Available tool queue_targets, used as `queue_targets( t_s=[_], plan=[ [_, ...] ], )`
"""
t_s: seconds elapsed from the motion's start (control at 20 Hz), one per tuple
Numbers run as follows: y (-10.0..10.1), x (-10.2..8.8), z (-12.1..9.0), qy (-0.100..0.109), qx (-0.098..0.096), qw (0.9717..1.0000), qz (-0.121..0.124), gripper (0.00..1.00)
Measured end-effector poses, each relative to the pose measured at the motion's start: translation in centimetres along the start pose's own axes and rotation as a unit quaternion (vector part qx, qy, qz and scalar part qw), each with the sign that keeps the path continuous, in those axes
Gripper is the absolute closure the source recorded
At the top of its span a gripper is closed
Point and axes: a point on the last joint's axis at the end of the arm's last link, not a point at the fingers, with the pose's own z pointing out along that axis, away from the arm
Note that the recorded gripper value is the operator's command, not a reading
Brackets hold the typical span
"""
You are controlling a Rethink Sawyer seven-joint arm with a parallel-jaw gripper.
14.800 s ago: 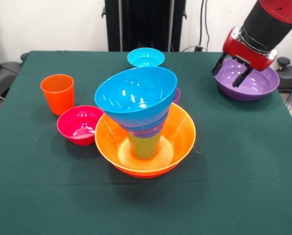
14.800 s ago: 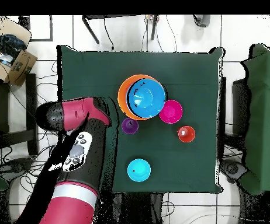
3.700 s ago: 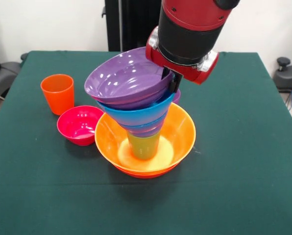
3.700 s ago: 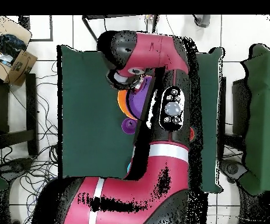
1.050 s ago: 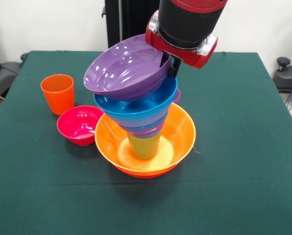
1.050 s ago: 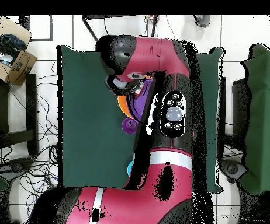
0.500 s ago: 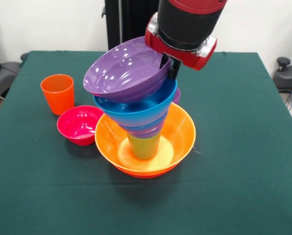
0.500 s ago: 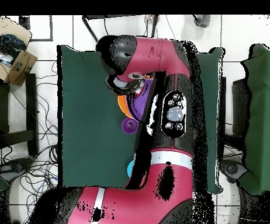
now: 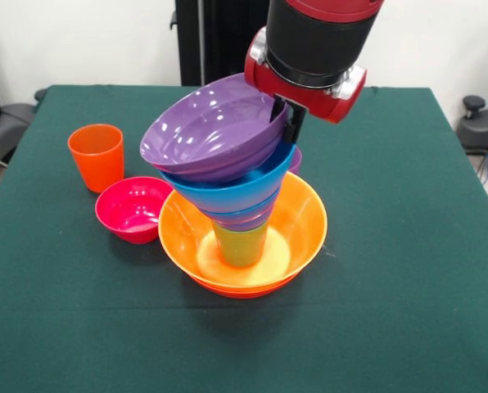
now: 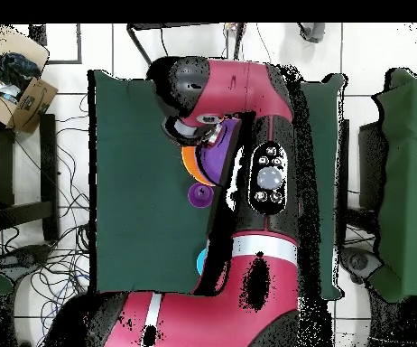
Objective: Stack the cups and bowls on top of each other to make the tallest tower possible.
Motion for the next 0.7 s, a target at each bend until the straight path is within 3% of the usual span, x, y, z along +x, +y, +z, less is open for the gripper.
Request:
queue_targets(
  t_s=[0.5,0.55,0.7],
  plan=[
    [0.35,-0.17,0.26,-0.01,-0.006,0.9999,-0.002,1.0],
    [0.31,-0.17,0.32,-0.01,-0.004,0.9999,-0.003,0.0],
    [0.28,-0.17,0.34,-0.011,-0.003,0.9999,-0.003,0.0]
  ],
)
